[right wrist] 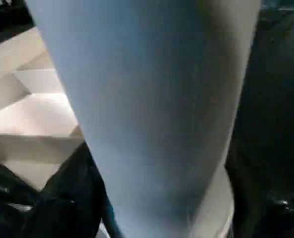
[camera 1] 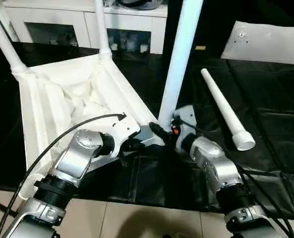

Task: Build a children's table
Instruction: Insert table leg to table base

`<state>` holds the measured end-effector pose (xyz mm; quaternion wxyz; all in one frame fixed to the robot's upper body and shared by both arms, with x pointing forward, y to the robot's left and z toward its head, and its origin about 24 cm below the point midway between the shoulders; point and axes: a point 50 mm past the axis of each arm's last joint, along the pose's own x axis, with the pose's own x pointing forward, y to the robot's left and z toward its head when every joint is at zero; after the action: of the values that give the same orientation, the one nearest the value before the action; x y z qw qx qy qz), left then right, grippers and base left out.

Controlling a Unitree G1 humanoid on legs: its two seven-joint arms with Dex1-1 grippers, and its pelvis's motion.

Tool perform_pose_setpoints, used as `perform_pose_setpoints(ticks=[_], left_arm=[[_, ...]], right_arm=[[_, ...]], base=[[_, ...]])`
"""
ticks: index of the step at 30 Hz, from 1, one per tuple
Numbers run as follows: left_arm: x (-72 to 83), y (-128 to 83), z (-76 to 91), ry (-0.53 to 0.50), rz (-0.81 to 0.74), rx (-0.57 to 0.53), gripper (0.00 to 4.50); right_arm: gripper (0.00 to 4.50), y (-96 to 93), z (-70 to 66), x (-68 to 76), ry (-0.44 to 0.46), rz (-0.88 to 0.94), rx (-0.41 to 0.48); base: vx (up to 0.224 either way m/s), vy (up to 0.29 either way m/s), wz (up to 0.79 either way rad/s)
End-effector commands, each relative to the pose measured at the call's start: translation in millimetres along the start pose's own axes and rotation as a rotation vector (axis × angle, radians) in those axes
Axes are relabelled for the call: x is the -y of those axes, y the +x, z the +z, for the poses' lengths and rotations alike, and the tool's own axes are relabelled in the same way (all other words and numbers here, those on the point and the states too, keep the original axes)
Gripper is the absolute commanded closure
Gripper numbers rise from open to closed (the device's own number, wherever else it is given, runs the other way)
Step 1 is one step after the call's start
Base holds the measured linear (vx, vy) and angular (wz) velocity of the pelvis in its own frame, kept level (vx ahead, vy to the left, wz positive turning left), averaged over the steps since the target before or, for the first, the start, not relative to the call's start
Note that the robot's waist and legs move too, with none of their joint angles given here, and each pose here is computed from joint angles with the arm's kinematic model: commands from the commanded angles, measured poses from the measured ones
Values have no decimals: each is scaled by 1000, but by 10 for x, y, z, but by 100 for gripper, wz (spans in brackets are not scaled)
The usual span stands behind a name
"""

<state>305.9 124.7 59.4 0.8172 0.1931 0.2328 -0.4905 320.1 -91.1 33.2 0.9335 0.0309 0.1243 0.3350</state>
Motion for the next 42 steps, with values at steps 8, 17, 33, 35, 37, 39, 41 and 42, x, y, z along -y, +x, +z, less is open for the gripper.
perform_pose_setpoints(ticks=[8, 17, 33, 35, 37, 39, 41, 42], left_arm=[[-35, -46, 35, 37, -44, 8, 450], [-103, -89, -11, 54, -67, -16, 450], [-8, -104, -16, 225, -336, -22, 450], [3, -120, -40, 266, -386, -47, 450], [0, -124, -44, 292, -413, -55, 450], [-12, -126, -38, 332, -449, -70, 450], [-18, -126, -32, 347, -466, -78, 450], [-19, -126, -30, 354, -472, -81, 450]], right_arm=[[43, -237, -292, 116, 37, 5, -114], [6, -517, -246, 220, -3, 58, -91], [6, -868, 133, 359, -202, 313, -91], [6, -872, 162, 342, -231, 363, -109], [6, -861, 182, 332, -251, 388, -117], [6, -818, 207, 308, -297, 425, -133], [6, -792, 215, 284, -312, 453, -142], [6, -785, 217, 274, -317, 465, -146]], base=[[0, 0, 0], [0, 0, 0], [0, 0, 0], [0, 0, 0], [0, 0, 0], [0, 0, 0], [0, 0, 0], [0, 0, 0]])
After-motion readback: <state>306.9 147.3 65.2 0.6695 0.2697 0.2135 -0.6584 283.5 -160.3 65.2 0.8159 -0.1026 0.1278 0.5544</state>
